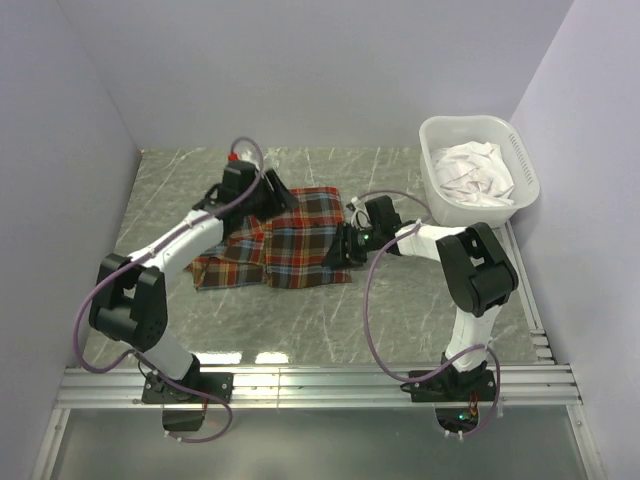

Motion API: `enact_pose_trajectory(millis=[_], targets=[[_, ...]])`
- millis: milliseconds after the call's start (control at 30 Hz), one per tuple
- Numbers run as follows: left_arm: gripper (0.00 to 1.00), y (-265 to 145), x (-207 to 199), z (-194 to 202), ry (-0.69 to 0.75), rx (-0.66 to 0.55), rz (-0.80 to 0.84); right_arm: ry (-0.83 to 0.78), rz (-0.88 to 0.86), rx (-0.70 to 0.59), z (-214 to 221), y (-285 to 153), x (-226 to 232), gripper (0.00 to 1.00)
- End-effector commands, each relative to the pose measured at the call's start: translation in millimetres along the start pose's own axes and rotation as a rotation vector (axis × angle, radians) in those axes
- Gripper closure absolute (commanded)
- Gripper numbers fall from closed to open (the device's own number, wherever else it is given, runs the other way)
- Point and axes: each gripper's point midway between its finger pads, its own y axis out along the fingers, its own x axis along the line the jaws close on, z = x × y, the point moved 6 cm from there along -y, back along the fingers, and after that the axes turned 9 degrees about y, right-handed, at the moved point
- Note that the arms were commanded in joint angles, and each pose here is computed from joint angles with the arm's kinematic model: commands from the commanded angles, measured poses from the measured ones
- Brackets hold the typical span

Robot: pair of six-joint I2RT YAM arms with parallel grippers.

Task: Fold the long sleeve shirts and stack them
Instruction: Fold the shirt

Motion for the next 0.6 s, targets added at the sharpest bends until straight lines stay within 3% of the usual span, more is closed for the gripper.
enact_pose_trajectory(millis=[0, 133, 267, 367, 567], targets=[[0.42, 7, 23, 54, -0.047, 0.128, -0.074, 0.038, 0.017, -0.001, 8, 7, -19, 0.47], [0.46, 6, 55, 104, -0.091, 0.227, -0.148, 0.1, 0.039, -0.019, 18, 2, -33, 0.47], [0.48, 3, 82, 131, -0.113, 0.272, -0.25, 0.158, 0.096, -0.03, 24, -7, -47, 0.48], [0.48, -3, 86, 128, -0.084, 0.257, -0.289, 0.149, 0.123, -0.033, 29, -16, -46, 0.48], [0.35, -28, 57, 92, 0.075, 0.137, -0.335, 0.029, 0.259, -0.158, 23, -55, -29, 0.47]])
